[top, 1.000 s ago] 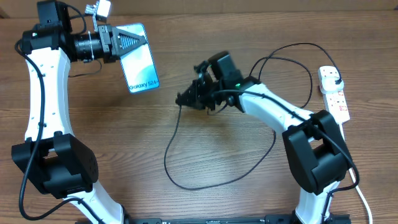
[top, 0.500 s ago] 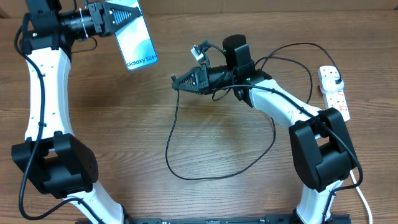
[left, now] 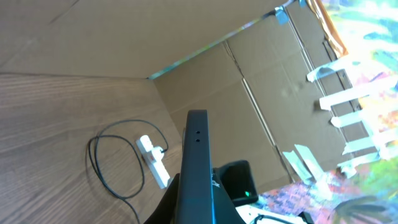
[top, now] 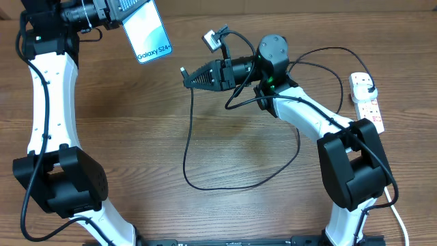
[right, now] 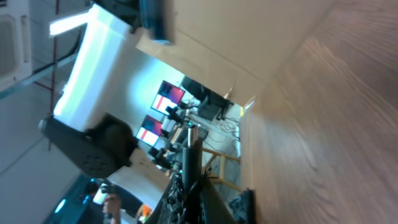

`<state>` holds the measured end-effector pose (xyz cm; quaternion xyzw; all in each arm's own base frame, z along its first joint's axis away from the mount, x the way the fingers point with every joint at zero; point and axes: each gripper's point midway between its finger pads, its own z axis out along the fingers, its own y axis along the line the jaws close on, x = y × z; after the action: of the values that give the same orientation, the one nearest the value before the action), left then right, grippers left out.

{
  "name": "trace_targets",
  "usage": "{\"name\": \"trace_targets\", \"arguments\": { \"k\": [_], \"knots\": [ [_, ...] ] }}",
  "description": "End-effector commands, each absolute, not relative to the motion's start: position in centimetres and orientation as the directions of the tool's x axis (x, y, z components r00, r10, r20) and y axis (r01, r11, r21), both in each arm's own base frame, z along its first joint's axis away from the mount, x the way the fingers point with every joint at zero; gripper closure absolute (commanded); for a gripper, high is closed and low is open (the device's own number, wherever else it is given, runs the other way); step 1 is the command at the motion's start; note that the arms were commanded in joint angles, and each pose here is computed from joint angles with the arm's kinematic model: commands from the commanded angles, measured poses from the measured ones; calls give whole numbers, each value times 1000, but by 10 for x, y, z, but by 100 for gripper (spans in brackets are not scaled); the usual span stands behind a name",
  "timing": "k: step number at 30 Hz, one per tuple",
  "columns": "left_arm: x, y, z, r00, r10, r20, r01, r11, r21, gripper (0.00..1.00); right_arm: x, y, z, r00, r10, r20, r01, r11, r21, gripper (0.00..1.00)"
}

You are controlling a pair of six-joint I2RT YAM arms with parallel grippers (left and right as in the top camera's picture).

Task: Plug charger to phone and switch on socket
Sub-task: 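Carry the plug up toward the phone's bottom port held by left gripper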

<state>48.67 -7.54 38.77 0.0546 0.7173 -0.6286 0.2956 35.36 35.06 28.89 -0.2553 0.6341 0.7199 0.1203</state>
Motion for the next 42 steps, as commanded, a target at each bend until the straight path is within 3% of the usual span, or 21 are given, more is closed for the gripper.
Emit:
{"name": "trace_targets", "arguments": {
  "k": [1,15,24,31,42],
  "knots": [
    [490,-83,388,-843,-306,-442,401,190,-896,96,352,349,316,-899,-135,-417,-392,-177,903,96],
    [497,-98,402,-849,-338,-406,371,165,-914,96,344,333,380,-945,-26,-327,-298,-351,888,96],
    [509,-95,412,-844,-418,-337,305,143,-942,96,347,333,383,-955,-16,-298,-272,-360,892,96],
    [508,-104,412,-865,-412,-286,261,117,-958,96,345,333,381,-940,-10,-341,-315,-356,880,96],
    [499,-118,411,-868,-349,-352,329,127,-936,96,334,338,364,-893,-78,-443,-401,-307,863,96]
  ]
}}
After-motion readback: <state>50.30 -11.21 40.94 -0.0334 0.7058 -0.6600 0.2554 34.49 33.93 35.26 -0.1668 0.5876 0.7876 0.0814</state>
